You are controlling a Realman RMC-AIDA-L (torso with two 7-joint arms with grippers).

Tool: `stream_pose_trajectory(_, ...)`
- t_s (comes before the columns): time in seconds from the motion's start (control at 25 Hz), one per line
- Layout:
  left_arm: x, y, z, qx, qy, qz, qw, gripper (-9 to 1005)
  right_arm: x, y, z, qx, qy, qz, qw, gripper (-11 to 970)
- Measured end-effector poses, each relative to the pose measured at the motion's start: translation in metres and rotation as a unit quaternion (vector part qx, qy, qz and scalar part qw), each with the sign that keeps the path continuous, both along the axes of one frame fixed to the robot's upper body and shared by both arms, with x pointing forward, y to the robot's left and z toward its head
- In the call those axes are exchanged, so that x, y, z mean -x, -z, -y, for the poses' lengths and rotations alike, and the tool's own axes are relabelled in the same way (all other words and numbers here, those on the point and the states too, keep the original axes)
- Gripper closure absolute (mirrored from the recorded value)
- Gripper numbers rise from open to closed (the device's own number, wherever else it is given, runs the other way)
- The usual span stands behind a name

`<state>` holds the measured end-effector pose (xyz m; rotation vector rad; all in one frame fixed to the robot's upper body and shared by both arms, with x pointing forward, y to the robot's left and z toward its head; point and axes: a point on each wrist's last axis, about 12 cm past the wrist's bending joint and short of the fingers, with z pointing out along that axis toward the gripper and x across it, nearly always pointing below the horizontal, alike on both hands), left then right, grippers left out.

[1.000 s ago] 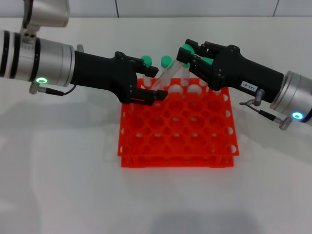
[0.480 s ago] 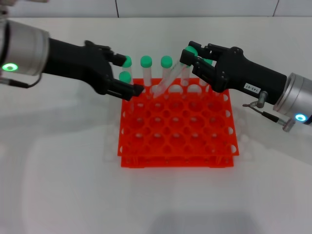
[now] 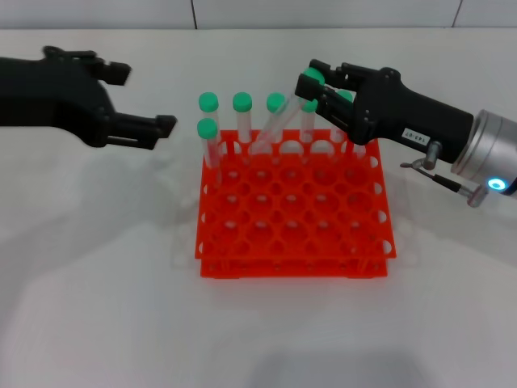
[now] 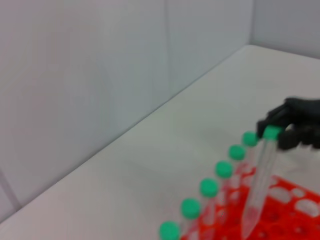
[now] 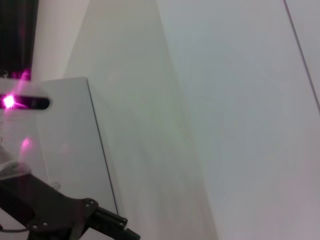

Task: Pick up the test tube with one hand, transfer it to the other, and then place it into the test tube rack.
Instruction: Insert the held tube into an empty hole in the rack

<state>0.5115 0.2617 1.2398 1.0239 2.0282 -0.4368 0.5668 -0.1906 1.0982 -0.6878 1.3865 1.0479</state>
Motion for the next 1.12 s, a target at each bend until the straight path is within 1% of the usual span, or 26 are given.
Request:
stream_pose_trajectory(0.12, 0.008, 0.013, -0.015, 0.003, -0.034, 0.021, 0.999, 103, -0.004, -0.004, -0.002, 0.001, -0.005, 0.006, 1.0, 702)
stream_pose_trajectory(0.2, 0.015, 0.024, -0.023, 0.003, -0.05, 0.03, 0.998, 103, -0.006, -0.007, -0.004, 0.003, -0.006, 0.008, 1.0, 702)
stream_pose_trajectory(0.28, 0.023, 0.039, -0.027, 0.005, -0.057, 0.038, 0.998, 103, -0.009, -0.009, -0.005, 0.005, -0.008, 0.01, 1.0, 702)
stream_pose_trajectory(0.4, 0.033, 0.062, -0.031, 0.011, -0.058, 0.04, 0.997, 103, -0.011, -0.011, -0.005, 0.007, -0.009, 0.014, 1.0, 703)
stream_pose_trajectory(0.52, 0.039, 0.081, -0.036, 0.024, -0.058, 0.035, 0.997, 103, -0.015, -0.015, -0.007, 0.017, -0.02, 0.018, 0.999, 703)
stream_pose_trajectory(0.8, 0.048, 0.117, -0.049, 0.07, -0.045, 0.047, 0.995, 103, -0.022, -0.022, -0.012, 0.042, -0.043, 0.015, 0.998, 703)
stream_pose_trajectory(0.92, 0.057, 0.132, -0.058, 0.093, -0.042, 0.071, 0.992, 103, -0.024, -0.028, -0.015, 0.053, -0.056, 0.018, 0.997, 702)
stream_pose_trajectory(1.04, 0.067, 0.145, -0.069, 0.12, -0.053, 0.1, 0.986, 103, -0.027, -0.033, -0.017, 0.067, -0.067, 0.018, 0.995, 702)
stream_pose_trajectory(1.12, 0.073, 0.152, -0.076, 0.132, -0.061, 0.109, 0.983, 103, -0.029, -0.036, -0.017, 0.077, -0.073, 0.016, 0.994, 702)
